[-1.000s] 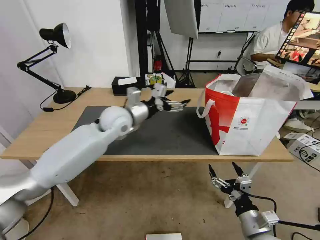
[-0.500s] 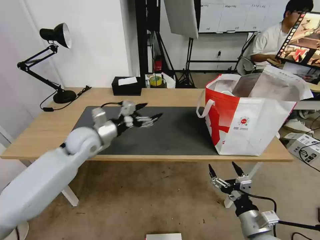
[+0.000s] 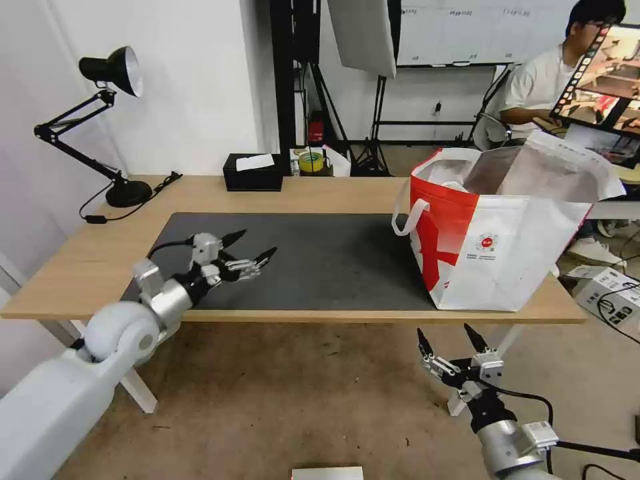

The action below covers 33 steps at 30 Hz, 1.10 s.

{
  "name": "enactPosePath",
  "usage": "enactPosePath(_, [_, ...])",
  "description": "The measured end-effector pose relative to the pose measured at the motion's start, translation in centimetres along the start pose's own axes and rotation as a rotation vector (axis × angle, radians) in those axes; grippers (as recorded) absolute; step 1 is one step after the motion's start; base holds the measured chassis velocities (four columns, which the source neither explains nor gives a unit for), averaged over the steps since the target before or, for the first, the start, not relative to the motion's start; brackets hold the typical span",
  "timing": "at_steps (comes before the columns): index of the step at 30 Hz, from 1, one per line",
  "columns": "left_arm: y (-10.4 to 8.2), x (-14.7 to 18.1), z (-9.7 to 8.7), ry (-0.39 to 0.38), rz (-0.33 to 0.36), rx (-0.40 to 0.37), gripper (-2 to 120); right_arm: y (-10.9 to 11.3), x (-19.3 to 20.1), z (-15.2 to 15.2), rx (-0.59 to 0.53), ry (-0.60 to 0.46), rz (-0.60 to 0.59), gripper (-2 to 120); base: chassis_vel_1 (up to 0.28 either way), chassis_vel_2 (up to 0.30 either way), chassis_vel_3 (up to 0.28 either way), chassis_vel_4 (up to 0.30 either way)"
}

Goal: Pick up the trash from the table and place it into the takeout bag.

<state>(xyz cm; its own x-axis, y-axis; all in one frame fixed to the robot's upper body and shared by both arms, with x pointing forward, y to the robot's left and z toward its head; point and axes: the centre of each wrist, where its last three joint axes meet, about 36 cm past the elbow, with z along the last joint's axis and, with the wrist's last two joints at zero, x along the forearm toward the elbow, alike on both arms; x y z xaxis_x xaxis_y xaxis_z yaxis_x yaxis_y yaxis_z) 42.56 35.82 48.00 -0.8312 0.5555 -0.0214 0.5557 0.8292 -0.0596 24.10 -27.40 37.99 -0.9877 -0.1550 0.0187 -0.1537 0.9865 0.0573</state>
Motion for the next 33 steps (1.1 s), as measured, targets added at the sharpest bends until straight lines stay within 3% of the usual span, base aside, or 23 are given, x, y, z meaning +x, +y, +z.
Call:
enactPosePath(3, [-0.5, 7.3, 4.1, -0.008, -0.18, -0.002, 100, 0.0, 0.0, 0.0, 0.0, 0.0, 0.0, 100, 0.0, 0.0, 0.0, 0.0])
enactPosePath(10, [-1.9, 11.0, 6.2, -0.016, -0.285, 0.007, 100, 0.0, 0.0, 0.0, 0.0, 0.0, 0.0, 100, 0.0, 0.0, 0.0, 0.0])
enactPosePath(17, [-3.6, 14.2, 7.5, -0.02, -0.456, -0.001, 100, 0.0, 0.0, 0.0, 0.0, 0.0, 0.0, 100, 0.0, 0.0, 0.0, 0.0])
enactPosePath(25, [-5.4, 16.9, 8.9, 0.003, -0.529, -0.015, 100, 0.0, 0.0, 0.0, 0.0, 0.0, 0.0, 100, 0.0, 0.0, 0.0, 0.0])
enactPosePath(33, [-6.5, 17.8, 9.7, 0.016, -0.545, -0.018, 100, 0.0, 0.0, 0.0, 0.0, 0.0, 0.0, 100, 0.0, 0.0, 0.0, 0.0])
